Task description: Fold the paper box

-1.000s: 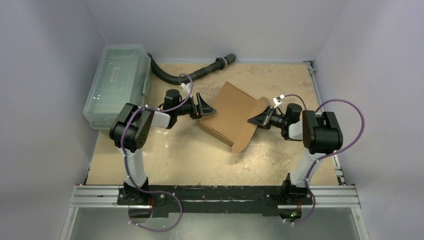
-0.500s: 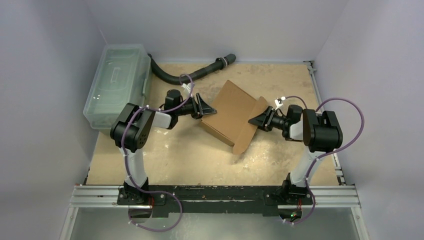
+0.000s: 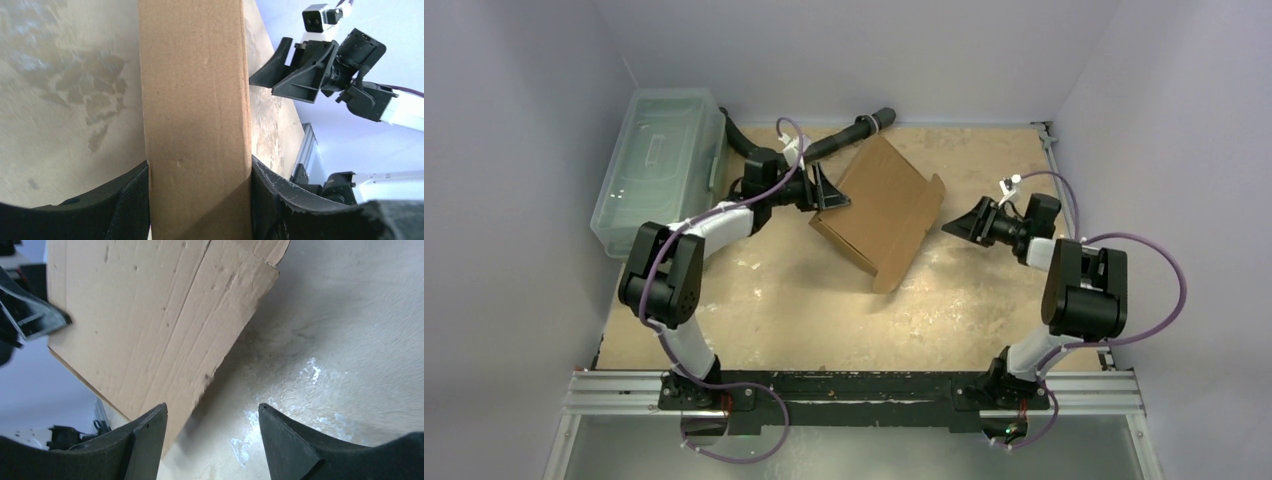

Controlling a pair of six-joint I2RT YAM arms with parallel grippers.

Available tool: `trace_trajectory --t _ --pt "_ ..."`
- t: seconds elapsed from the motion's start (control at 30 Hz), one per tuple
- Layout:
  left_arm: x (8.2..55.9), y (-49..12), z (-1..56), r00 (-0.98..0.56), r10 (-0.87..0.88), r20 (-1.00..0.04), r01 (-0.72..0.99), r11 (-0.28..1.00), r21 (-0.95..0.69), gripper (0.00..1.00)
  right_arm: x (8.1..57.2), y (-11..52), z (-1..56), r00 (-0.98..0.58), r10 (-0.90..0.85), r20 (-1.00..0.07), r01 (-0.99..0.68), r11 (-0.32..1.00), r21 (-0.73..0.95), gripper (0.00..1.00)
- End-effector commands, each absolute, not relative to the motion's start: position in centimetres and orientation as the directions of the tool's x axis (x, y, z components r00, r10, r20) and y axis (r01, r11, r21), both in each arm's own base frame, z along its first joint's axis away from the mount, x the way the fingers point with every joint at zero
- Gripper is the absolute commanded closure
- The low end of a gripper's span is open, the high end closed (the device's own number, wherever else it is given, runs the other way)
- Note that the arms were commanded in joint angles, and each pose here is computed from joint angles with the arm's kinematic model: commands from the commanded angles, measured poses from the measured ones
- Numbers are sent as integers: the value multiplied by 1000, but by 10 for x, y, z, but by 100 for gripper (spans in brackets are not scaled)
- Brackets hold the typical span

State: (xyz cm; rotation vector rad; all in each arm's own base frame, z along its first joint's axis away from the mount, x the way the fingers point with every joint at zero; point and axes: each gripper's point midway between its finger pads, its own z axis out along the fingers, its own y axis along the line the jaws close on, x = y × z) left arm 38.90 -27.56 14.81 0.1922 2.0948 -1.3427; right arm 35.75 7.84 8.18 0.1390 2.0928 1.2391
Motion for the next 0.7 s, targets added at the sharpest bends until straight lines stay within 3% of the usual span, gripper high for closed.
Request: trace_trajectory --t 0.0,0.2,0.33,0.47,0.57,0.67 --pt "402 -266 207 -664 -150 -733 572 528 -627 72 350 64 94 -743 289 -604 -338 617 711 31" --pt "416 -248 232 -577 -45 -816 602 651 -462 74 349 58 130 -644 236 -728 -431 674 600 35" --pt "422 -241 242 -539 24 -842 608 703 -369 74 348 61 137 -636 261 -726 -425 667 612 39" --pt "423 -245 255 -469 125 -874 610 761 -219 75 349 69 130 -679 293 -673 -383 641 665 60" --pt "418 -254 263 -400 209 -892 610 787 -89 75 351 73 128 -686 292 -666 -373 644 667 69" --pt "414 -259 274 -352 240 -905 595 803 -19 75 351 73 126 -690 294 -662 -366 647 669 72"
